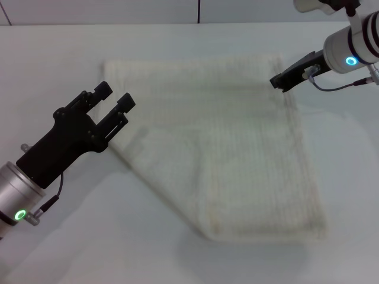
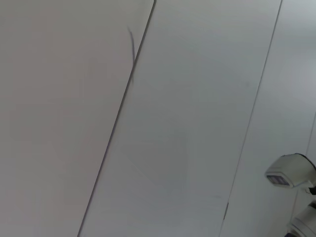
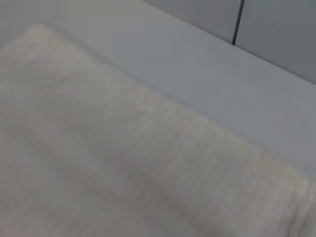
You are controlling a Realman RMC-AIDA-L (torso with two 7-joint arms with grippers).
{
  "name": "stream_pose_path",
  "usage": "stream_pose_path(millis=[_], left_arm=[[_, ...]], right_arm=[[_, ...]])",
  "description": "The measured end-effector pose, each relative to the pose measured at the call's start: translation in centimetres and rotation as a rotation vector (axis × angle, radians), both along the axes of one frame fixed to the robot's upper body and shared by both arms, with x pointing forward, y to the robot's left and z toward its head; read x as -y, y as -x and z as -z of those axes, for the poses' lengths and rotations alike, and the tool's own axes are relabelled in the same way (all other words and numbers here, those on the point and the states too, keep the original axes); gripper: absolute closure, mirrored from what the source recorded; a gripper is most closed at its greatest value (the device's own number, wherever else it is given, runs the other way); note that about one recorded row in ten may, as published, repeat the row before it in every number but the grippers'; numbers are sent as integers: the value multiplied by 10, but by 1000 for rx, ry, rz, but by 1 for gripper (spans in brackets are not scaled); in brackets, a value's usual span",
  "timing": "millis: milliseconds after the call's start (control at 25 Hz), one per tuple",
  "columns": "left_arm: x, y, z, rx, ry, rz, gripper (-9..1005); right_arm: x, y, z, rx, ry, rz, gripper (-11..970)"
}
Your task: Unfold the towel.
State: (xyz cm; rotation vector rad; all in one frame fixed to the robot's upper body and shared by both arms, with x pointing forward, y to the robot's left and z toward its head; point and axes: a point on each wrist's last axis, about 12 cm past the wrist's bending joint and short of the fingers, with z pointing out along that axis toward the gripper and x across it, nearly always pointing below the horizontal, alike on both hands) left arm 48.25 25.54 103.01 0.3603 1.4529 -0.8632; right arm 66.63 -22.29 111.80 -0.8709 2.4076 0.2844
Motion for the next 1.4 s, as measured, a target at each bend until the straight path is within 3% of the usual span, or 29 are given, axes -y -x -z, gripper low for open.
stream_pose_path(millis=[1400], left_arm=[[1,-5,-3,3,0,15,520]], right_arm=[[0,2,6,-7,4,7,960]])
